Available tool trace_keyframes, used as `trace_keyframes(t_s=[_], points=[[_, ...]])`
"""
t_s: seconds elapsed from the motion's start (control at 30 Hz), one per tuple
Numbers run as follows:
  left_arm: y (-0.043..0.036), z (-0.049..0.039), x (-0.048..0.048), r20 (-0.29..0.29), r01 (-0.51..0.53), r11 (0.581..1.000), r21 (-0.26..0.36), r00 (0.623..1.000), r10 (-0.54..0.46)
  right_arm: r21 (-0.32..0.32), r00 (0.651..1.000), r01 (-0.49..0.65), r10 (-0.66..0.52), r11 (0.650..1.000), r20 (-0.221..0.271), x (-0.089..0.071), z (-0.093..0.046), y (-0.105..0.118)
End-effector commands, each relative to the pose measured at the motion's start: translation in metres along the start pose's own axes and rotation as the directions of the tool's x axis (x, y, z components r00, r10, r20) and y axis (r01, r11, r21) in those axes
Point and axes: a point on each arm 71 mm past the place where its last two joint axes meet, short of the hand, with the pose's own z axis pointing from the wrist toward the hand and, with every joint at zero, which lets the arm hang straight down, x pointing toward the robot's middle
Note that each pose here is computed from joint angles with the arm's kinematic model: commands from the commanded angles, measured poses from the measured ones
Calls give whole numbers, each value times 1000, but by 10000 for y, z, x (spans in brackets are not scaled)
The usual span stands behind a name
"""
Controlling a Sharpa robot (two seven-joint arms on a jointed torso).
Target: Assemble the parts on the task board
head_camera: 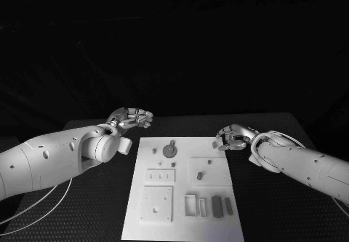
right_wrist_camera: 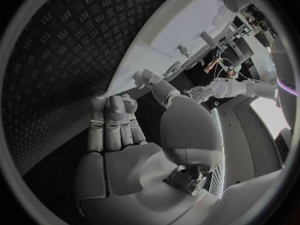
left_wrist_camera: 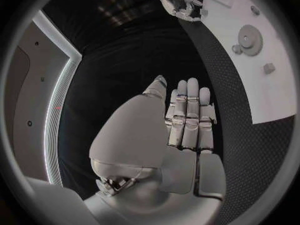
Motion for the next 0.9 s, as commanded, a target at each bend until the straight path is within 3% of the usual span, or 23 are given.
trace_keyframes(t_s=[0.03,0.9], points=[[-15,0,25,-20,3,1000,14,1000,-3,-12,1000,-9,9,1000,-6,48,4,8],[-8,2,30,-30,6,1000,3,1000,-6,-19,1000,-8,8,1000,6,150,73,96]])
